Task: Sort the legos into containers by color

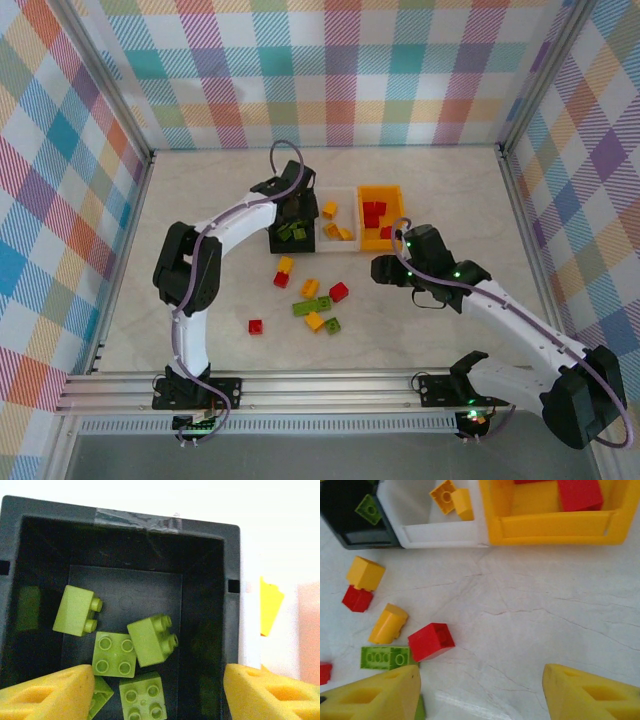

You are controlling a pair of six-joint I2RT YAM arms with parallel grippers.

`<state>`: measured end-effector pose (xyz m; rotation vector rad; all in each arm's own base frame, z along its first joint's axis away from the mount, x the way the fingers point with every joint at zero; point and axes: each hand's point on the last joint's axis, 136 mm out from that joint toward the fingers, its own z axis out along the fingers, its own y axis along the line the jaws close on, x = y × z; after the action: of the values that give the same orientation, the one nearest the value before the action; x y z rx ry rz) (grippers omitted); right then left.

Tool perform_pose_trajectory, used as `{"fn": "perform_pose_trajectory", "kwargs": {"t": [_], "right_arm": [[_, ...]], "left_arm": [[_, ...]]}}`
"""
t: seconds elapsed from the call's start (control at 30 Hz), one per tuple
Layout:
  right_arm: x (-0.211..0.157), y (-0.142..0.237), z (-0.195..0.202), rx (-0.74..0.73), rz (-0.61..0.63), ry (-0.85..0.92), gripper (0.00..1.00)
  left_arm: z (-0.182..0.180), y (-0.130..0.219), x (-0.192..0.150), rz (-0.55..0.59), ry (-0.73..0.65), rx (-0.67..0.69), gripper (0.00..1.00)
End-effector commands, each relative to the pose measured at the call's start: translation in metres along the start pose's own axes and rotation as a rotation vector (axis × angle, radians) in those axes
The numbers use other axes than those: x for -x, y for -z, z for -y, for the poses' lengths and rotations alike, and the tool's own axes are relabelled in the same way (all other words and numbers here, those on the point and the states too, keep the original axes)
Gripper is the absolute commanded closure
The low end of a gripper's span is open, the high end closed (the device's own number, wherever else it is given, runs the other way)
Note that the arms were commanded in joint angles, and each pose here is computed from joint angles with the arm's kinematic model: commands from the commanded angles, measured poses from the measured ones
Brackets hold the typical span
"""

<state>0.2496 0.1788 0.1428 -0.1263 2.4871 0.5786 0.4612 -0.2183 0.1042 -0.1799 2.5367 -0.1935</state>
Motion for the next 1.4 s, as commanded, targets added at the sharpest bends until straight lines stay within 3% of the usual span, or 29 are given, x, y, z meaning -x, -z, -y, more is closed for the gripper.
{"fn": "perform_pose_trajectory", "kwargs": {"t": [0.0, 0.13, 0.27, 0.5, 0.77, 1.03, 1.37], "right_arm": [[-0.004, -0.006, -0.02, 0.087, -0.019, 0.049, 0.33], [-0.009, -0.017, -0.045, 0.137, -0.059, 0.119, 0.32], [-0.02, -0.04, -0.075, 0.147, -0.123, 0.22, 0.31], [-0.026, -0.09, -0.117, 0.136, -0.191, 0.287, 0.31], [-0.025, -0.132, -0.128, 0.045, -0.21, 0.179, 0.32], [-0.046, -0.154, -0.116, -0.054, -0.287, 0.069, 0.32], [-0.064, -0.163, -0.122, -0.042, -0.335, 0.018, 0.35]], "left_arm": [[0.001, 0.016, 0.005, -0.003, 0.018, -0.031, 0.24], [0.011, 0.055, 0.003, 0.032, 0.037, -0.134, 0.12], [0.01, 0.093, -0.021, 0.036, 0.026, -0.208, 0.0], [-0.024, 0.141, -0.077, 0.048, 0.075, -0.276, 0.0], [-0.072, 0.161, -0.129, 0.058, 0.132, -0.268, 0.0], [-0.083, 0.163, -0.141, 0.066, 0.129, -0.261, 0.0], [-0.086, 0.163, -0.142, 0.081, 0.13, -0.263, 0.0]]}}
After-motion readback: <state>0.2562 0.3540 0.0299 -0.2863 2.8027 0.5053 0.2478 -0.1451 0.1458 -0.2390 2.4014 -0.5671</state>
